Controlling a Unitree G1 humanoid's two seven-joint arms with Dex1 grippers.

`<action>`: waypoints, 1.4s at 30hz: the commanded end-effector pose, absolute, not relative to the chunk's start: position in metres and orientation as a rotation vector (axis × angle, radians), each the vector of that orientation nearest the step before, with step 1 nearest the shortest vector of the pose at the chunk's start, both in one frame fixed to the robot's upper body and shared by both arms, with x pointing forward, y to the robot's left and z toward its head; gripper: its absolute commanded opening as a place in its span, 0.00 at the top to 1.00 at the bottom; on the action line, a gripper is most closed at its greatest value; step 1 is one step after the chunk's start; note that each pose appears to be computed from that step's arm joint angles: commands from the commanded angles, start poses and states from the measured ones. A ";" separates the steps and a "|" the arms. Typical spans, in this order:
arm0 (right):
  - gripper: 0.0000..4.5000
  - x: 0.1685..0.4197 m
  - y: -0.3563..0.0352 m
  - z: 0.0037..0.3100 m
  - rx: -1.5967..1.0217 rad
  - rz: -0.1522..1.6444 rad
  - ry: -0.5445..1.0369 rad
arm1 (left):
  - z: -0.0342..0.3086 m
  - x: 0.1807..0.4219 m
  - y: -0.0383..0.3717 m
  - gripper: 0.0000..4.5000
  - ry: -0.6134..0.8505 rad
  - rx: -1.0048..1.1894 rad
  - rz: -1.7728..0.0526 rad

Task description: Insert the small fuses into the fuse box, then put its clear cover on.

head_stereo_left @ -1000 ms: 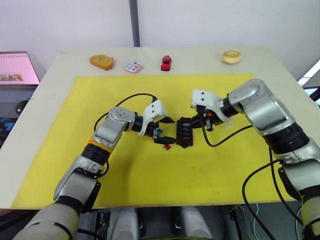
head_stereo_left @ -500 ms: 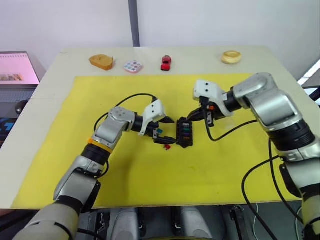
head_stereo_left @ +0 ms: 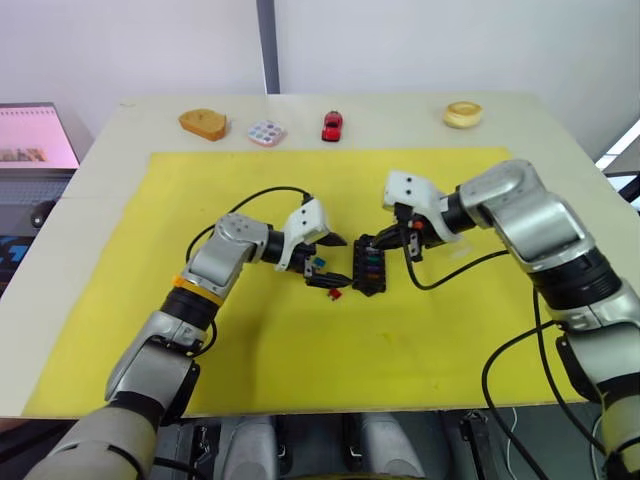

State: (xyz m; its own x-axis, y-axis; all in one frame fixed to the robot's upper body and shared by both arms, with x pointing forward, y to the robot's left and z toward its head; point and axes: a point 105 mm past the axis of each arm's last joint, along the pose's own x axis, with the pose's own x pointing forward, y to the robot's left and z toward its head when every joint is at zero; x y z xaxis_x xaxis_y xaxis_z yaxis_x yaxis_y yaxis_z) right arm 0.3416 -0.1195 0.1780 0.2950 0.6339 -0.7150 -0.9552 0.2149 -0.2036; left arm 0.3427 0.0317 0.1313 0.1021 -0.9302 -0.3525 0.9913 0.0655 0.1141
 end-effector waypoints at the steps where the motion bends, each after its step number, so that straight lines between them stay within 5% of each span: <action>1: 0.99 0.342 -0.123 0.176 -0.716 1.174 0.551 | 0.145 0.344 0.033 0.00 0.156 0.371 -1.453; 26: 0.99 0.340 -0.133 0.151 -0.791 1.172 0.612 | 0.146 0.344 0.034 0.00 0.155 0.364 -1.446; 34: 0.99 0.343 -0.128 0.171 -0.776 1.169 0.542 | 0.151 0.344 0.035 0.00 0.143 0.358 -1.448; 42: 0.99 0.328 -0.119 0.237 -0.592 1.228 0.326 | 0.182 0.336 0.056 0.00 0.084 0.349 -1.459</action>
State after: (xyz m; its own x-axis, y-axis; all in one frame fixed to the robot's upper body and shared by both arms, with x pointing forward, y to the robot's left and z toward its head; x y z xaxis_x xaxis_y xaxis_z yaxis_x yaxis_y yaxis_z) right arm 0.3336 -0.1185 0.2098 0.2878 0.7509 -0.5944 -0.9577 0.2254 -0.1790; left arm 0.3403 0.0510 0.1612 0.1251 -0.9407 -0.3152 0.9860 0.0826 0.1450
